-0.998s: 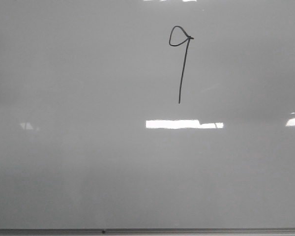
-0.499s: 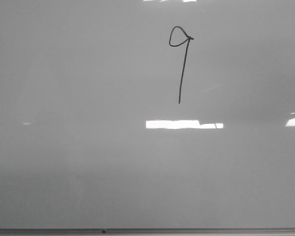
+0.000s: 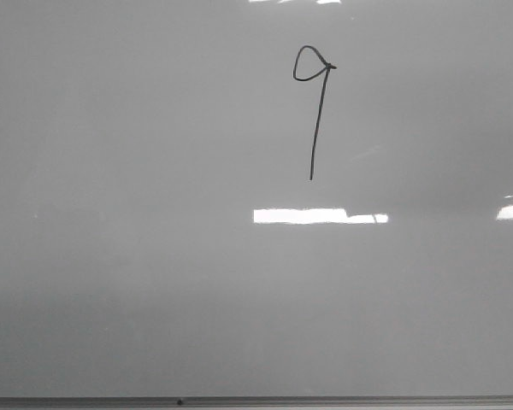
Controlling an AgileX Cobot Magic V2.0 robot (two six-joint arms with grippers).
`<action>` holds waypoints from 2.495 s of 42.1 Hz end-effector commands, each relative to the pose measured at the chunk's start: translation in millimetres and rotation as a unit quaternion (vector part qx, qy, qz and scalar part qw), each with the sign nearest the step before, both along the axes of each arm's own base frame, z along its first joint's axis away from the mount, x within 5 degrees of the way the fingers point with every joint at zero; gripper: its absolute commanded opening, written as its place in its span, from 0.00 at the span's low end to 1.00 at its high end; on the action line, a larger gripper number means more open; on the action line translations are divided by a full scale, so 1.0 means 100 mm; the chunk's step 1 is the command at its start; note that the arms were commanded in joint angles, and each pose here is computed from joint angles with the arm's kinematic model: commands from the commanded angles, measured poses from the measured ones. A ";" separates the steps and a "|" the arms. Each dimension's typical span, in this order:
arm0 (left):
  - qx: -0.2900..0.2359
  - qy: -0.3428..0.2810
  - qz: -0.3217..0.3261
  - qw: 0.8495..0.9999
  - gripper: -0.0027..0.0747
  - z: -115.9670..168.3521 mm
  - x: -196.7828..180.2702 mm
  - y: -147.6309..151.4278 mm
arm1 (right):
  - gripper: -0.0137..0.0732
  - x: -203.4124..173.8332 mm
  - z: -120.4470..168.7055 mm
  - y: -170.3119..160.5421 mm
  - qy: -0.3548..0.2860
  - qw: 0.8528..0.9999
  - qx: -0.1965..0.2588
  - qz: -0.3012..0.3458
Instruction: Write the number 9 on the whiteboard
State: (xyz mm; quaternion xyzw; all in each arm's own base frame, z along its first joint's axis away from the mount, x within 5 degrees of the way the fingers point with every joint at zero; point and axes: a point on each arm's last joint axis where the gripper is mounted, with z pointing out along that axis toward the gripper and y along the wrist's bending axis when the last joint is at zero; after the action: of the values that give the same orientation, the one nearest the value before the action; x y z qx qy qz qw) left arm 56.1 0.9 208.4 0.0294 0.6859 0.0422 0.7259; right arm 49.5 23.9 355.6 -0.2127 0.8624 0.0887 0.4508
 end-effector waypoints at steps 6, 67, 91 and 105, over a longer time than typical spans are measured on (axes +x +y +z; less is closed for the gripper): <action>-0.004 -0.055 -0.006 0.998 0.01 0.09 -0.03 -0.01 | 0.08 0.03 0.12 0.00 -0.038 0.999 0.012 -0.005; -0.004 -0.055 -0.006 0.998 0.01 0.09 -0.03 -0.01 | 0.08 0.00 -1.23 -0.22 -0.356 0.913 0.086 -0.182; -0.004 -0.055 -0.006 0.998 0.01 0.09 -0.03 -0.01 | 0.08 0.05 -1.44 -0.22 -0.359 0.908 0.106 -0.189; -0.004 -0.055 -0.006 0.998 0.01 0.09 -0.03 -0.01 | 0.08 0.05 -1.44 -0.22 -0.359 0.908 0.105 -0.191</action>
State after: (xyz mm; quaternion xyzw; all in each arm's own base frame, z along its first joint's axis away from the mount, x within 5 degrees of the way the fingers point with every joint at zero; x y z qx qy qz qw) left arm 56.1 0.8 208.8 0.0299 0.6844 0.0417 0.7273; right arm 56.6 2.8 201.5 -0.0201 0.6942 0.0137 0.7194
